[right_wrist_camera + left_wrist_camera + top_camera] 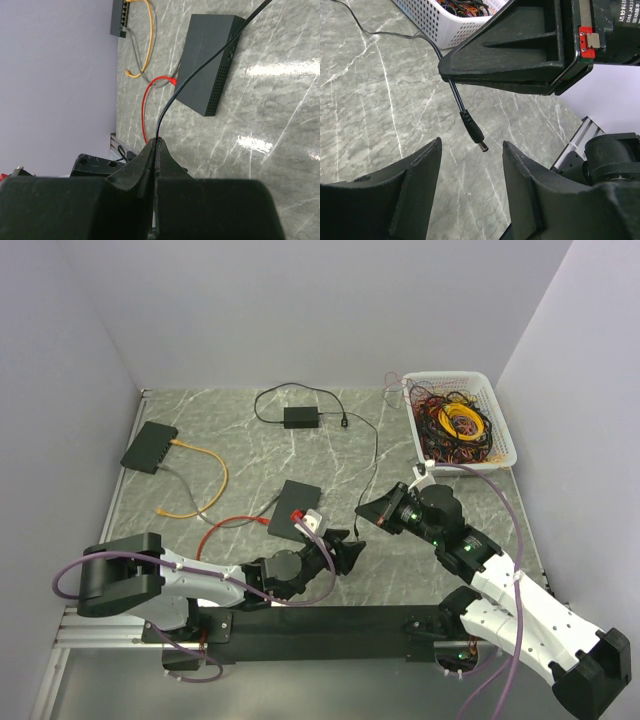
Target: Insert the plug into the switch port
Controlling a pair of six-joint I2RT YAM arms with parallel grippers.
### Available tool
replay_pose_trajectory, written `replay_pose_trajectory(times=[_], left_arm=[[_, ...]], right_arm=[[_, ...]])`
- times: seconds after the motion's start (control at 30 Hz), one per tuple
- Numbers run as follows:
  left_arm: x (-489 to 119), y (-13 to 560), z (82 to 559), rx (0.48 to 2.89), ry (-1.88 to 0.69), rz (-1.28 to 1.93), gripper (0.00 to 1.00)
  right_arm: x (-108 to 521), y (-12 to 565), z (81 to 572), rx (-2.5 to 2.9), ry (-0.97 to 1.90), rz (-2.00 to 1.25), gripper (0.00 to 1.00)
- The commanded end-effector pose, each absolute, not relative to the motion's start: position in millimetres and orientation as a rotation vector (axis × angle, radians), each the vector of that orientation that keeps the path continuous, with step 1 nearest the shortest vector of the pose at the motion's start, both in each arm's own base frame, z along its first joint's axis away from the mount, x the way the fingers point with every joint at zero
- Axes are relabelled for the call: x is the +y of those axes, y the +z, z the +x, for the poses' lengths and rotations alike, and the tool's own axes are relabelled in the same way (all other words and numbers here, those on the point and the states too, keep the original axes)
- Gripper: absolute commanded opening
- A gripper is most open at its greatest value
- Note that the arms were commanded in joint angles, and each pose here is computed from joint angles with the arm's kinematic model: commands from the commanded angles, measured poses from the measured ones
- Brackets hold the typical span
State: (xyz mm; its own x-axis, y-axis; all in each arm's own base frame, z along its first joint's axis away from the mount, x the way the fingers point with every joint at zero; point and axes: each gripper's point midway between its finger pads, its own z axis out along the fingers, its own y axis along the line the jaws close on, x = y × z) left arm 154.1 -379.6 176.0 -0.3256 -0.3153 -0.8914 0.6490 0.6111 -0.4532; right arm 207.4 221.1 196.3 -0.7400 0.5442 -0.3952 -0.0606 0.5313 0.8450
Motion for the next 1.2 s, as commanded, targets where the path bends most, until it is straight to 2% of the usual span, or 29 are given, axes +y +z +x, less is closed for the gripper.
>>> replay_pose_trajectory(times=[0.0, 0.13, 0.17, 0.27, 0.43, 0.57, 0.63, 0.67, 0.7, 0.73, 0.83, 0.97, 1.17], left_arm=[[-389, 204, 152, 1.568, -1.069, 0.252, 0.57], [-388, 201, 156, 1.581, -1.048, 0.237, 0.44], [-388, 200, 156, 1.582, -1.044, 0.231, 0.36], [-386, 201, 159, 1.583, -1.031, 0.214, 0.24], [-376, 205, 165, 1.584, -0.984, 0.180, 0.19], [-365, 209, 166, 1.591, -0.951, 0.189, 0.08], [-360, 206, 161, 1.617, -0.931, 0.260, 0.08], [-360, 205, 160, 1.629, -0.920, 0.291, 0.07], [-357, 213, 159, 1.630, -0.915, 0.312, 0.07], [-354, 201, 156, 1.673, -0.871, 0.368, 0.07], [-345, 200, 150, 1.706, -0.848, 0.443, 0.08], [-329, 174, 139, 1.797, -0.792, 0.585, 0.08], [-337, 150, 100, 1.861, -0.921, 0.836, 0.06]], right_arm=[[225, 206, 206, 2.093, 1.244, 0.372, 0.00], [224, 207, 206, 2.088, 1.248, 0.371, 0.00], [224, 208, 205, 2.088, 1.247, 0.369, 0.00], [223, 206, 204, 2.093, 1.242, 0.367, 0.00], [222, 202, 202, 2.099, 1.244, 0.370, 0.00], [220, 196, 201, 2.110, 1.219, 0.361, 0.00], [217, 192, 199, 2.114, 1.189, 0.318, 0.00], [217, 191, 197, 2.118, 1.177, 0.283, 0.08], [216, 192, 196, 2.120, 1.162, 0.244, 0.22], [211, 184, 193, 2.156, 1.099, 0.186, 0.44], [200, 184, 189, 2.202, 0.979, 0.096, 0.59], [196, 212, 178, 2.145, 0.990, -0.020, 0.63], [208, 257, 148, 2.054, 1.133, -0.276, 0.62]])
